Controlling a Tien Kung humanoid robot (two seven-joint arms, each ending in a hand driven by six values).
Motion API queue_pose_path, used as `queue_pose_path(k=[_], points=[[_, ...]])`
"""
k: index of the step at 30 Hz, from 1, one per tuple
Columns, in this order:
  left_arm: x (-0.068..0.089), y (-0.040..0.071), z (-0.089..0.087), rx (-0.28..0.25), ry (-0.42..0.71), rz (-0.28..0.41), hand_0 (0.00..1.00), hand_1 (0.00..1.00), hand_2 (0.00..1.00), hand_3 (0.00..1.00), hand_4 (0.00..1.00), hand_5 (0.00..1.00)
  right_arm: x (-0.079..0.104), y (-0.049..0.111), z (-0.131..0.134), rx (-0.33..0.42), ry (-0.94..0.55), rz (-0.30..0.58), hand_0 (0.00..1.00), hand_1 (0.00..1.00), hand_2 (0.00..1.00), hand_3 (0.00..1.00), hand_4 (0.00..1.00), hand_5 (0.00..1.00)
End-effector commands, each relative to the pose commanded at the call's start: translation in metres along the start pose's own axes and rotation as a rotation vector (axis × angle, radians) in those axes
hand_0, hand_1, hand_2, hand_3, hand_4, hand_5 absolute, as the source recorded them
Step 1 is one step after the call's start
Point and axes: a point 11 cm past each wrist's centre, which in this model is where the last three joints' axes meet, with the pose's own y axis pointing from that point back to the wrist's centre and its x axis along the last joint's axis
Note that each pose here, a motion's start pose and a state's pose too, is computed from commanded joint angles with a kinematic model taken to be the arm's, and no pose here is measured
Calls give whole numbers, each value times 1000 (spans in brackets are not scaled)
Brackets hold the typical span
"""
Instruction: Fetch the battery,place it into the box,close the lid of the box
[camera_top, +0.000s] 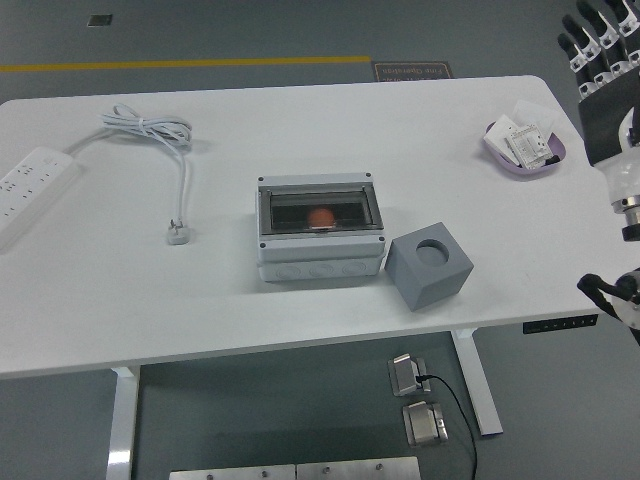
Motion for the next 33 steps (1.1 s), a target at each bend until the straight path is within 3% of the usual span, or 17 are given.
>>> queue_pose_path(k=[8, 15, 25, 26, 31, 32, 33], points=[[-2, 0, -2, -1, 5, -4, 608, 621, 593, 602, 620, 221, 0, -1, -2, -9, 43, -11, 961, 803, 832, 886, 985, 866], [-1, -1, -6, 6, 25, -2, 608, 621, 594, 602, 620, 222, 10, 3, -6, 11, 41, 32, 944, 787, 816, 880, 985, 867], [0, 0, 2, -17, 41, -1, 607, 621, 593, 603, 620, 222, 12, 2, -12, 49, 63, 56, 925, 778, 808, 873, 985, 869], [0, 0, 2, -18, 41, -1, 608, 622, 594, 603, 620, 222, 12, 2, -12, 51, 68, 55, 911, 777, 818, 770, 985, 872], [-1, 0, 2, -17, 41, -3, 608, 622, 594, 603, 620, 222, 13, 2, -14, 54, 86, 56, 911, 777, 818, 770, 985, 872], [-1, 0, 2, -16, 40, -3, 608, 622, 594, 602, 620, 222, 13, 2, -14, 52, 89, 56, 892, 785, 823, 640, 982, 871], [-1, 0, 1, -15, 39, -4, 608, 622, 594, 602, 620, 222, 13, 2, -15, 51, 90, 57, 892, 785, 823, 640, 982, 871]])
